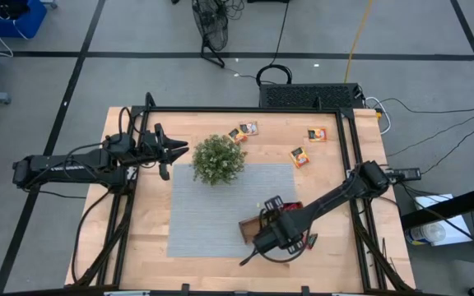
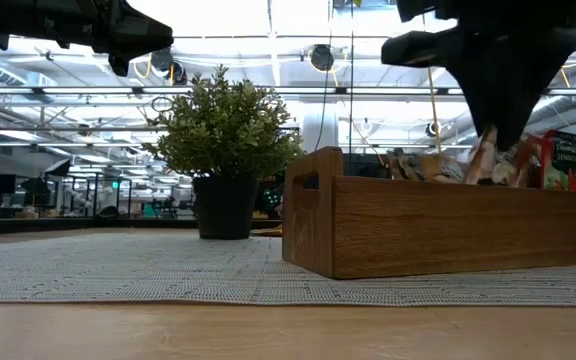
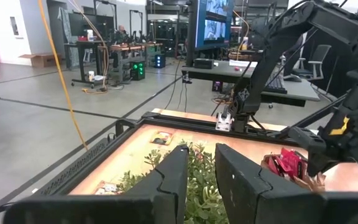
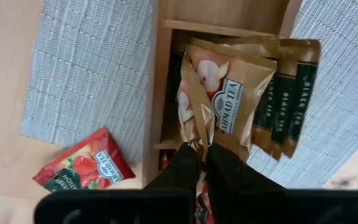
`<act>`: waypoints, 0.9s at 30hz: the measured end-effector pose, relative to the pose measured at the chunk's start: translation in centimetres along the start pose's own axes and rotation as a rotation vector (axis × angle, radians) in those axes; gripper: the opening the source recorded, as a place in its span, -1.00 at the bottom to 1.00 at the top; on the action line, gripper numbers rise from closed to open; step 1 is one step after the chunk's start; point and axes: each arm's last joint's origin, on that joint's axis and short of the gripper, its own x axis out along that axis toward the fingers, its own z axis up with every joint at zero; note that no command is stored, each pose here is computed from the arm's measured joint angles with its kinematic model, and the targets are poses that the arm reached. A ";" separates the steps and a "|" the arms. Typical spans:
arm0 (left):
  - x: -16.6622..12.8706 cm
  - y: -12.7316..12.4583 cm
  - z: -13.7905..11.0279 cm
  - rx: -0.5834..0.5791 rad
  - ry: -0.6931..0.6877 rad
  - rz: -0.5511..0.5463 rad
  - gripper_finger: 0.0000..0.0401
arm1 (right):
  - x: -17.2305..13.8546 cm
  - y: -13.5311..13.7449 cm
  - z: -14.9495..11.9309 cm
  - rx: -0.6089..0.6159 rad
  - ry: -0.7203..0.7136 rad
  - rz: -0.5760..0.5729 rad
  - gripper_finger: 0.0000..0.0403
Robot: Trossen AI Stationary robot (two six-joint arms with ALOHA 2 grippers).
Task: Pick & Place Tea
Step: Put the apple tea sachet into the brown organizer
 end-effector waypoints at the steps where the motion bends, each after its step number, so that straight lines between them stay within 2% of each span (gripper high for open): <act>1: 0.0 0.0 0.0 0.000 0.000 0.000 -0.56 | 0.0 -0.1 0.0 -0.002 -0.001 0.000 -0.97; 6: 0.0 0.0 0.0 0.000 -0.001 0.000 -0.56 | 0.0 -0.4 0.5 -0.030 -0.052 -0.045 -0.92; 19: 0.0 0.0 0.0 0.000 0.000 0.000 -0.56 | -0.1 -0.3 1.8 -0.057 -0.181 -0.050 -0.71; 27: 0.0 0.0 0.0 0.000 0.000 0.000 -0.56 | -0.2 -0.4 1.9 -0.069 -0.193 -0.056 -0.63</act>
